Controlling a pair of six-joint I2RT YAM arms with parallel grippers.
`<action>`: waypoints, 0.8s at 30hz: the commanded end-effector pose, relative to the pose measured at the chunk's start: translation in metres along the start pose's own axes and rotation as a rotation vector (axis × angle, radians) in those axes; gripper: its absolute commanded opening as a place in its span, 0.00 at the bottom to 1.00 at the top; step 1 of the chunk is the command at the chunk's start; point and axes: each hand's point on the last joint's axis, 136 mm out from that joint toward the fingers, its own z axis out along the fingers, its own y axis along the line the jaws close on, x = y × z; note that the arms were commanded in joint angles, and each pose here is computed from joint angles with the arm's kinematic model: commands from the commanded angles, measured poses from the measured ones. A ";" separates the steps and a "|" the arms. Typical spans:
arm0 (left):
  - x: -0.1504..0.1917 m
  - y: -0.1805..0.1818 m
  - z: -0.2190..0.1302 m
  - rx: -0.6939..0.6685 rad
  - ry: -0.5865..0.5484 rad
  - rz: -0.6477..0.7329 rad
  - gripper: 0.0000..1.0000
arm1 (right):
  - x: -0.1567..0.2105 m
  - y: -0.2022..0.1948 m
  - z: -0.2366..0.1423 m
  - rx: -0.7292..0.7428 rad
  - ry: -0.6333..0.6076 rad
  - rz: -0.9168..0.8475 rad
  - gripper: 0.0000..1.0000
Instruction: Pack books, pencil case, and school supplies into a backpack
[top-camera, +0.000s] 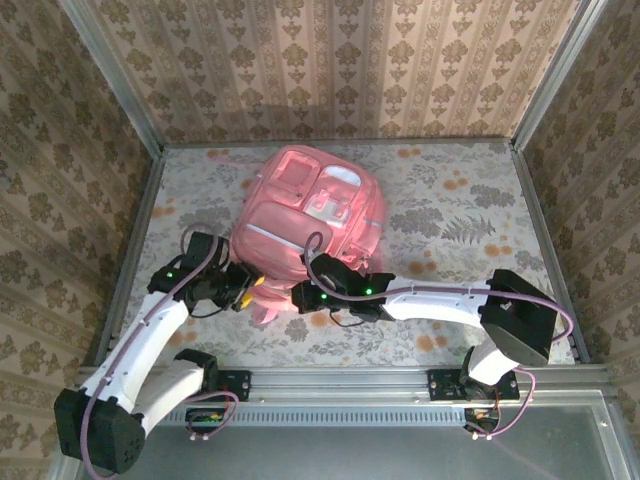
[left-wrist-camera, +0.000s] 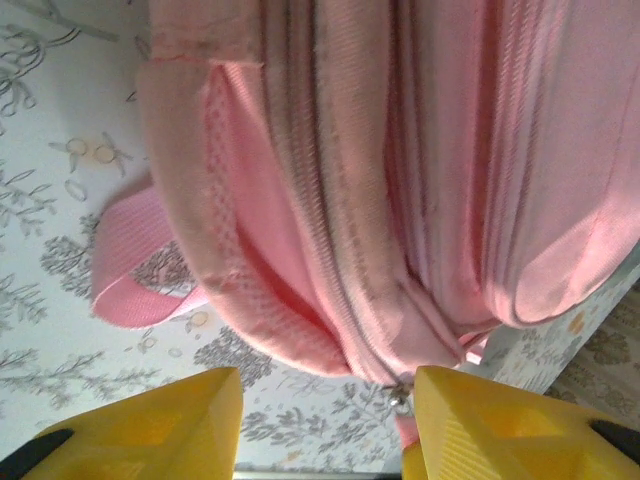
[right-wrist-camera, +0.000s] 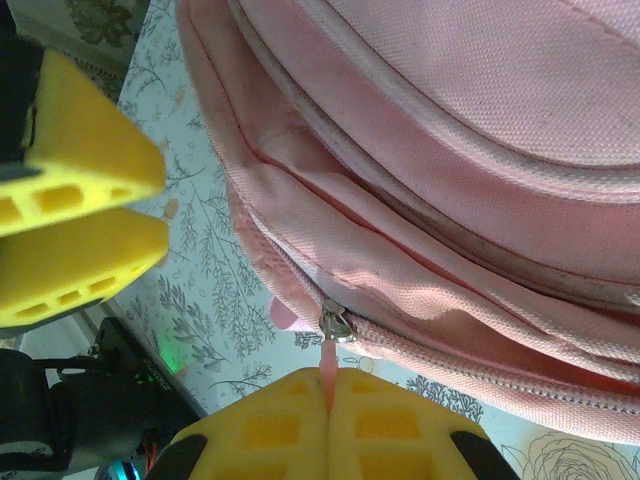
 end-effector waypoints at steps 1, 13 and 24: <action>-0.011 -0.013 0.007 0.028 -0.033 -0.036 0.52 | -0.018 0.023 -0.005 -0.061 -0.070 -0.009 0.00; -0.006 -0.019 0.044 -0.004 0.013 -0.044 0.43 | -0.013 0.009 -0.017 -0.021 -0.086 -0.022 0.00; -0.027 -0.029 0.025 -0.012 -0.078 -0.036 0.00 | -0.011 -0.021 -0.027 0.154 -0.078 -0.067 0.00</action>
